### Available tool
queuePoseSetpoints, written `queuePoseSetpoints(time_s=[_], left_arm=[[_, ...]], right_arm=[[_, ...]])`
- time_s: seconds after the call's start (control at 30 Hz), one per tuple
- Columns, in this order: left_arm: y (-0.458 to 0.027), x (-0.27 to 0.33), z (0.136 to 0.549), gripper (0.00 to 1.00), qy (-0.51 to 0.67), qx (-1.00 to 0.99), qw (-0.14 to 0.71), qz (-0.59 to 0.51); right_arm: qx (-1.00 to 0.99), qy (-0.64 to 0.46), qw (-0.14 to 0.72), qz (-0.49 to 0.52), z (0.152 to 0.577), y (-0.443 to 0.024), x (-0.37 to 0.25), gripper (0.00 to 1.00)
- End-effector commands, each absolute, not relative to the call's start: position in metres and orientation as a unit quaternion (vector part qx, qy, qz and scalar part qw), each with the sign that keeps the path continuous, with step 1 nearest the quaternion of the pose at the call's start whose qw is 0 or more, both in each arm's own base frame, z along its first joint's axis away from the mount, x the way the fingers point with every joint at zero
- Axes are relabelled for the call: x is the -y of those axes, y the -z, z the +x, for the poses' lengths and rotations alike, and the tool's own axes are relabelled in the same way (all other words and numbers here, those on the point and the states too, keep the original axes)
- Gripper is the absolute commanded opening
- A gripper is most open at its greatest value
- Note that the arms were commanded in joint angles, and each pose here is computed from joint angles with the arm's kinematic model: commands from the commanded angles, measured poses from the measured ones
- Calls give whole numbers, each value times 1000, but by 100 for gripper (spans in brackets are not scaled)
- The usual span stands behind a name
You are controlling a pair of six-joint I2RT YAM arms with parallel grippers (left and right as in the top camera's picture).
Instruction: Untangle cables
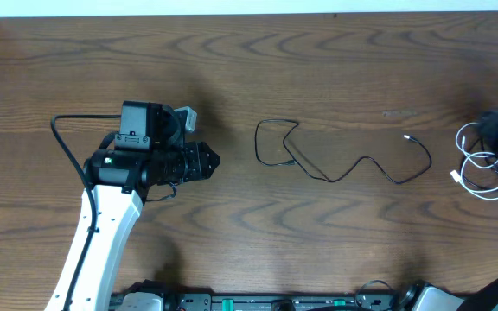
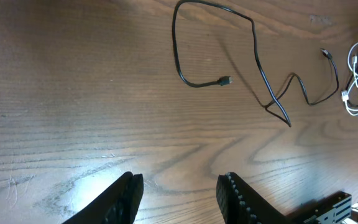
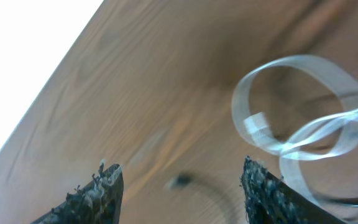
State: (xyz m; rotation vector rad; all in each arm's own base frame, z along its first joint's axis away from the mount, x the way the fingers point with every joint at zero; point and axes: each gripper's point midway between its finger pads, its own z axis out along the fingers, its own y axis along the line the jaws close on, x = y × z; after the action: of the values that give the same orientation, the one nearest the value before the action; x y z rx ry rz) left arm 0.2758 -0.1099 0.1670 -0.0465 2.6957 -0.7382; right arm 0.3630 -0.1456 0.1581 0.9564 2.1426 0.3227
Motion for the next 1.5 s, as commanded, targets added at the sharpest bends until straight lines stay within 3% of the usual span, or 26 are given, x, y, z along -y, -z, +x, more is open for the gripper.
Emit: queuePoseSetpoints(time_s=[0.0,0.1,0.37,0.5,0.67,0.77,0.8,0.83,0.87,0.9,1.17,1.47], left_arm=[[-167,108,278,44,255,-951,174,-15],[-167,108,278,44,254,-951,174,-15],[-167,108,278,44,254,-951,174,-15],[-166,108,277,44,254,-952,171,-15],[-166,108,276,44,254,-952,171,-15],[-166,108,276,44,254,-952,171,-15],[-166,108,276,44,254,-952,171,-15],[-166,108,276,44,254,-952,171,-15],[-166,108,276,44,254,-952,171,-15],[-166,108,276,44,254,-952,171,-15],[-166,108,276,44,254,-952,171,-15],[-166,108,276,44,254,-952,170,-15]], right_arm=[[-884,-203,364,212,378,-164,67,58],[-913,-208,346,54,375,-157,5,70],[-876,-186,304,-324,340,-131,-142,82],[-868,-153,269,-389,327,-105,-172,87],[-871,-134,223,-416,316,-73,-188,86],[-872,-137,203,-425,311,-59,-194,75],[-871,-137,202,-426,311,-57,-195,61],[-871,-136,205,-425,314,-55,-196,33],[-875,-133,208,-418,317,-55,-195,14],[-881,-128,213,-402,321,-56,-194,4],[-913,-43,323,-244,380,-104,-159,1],[-842,113,526,-39,422,-253,-39,1]])
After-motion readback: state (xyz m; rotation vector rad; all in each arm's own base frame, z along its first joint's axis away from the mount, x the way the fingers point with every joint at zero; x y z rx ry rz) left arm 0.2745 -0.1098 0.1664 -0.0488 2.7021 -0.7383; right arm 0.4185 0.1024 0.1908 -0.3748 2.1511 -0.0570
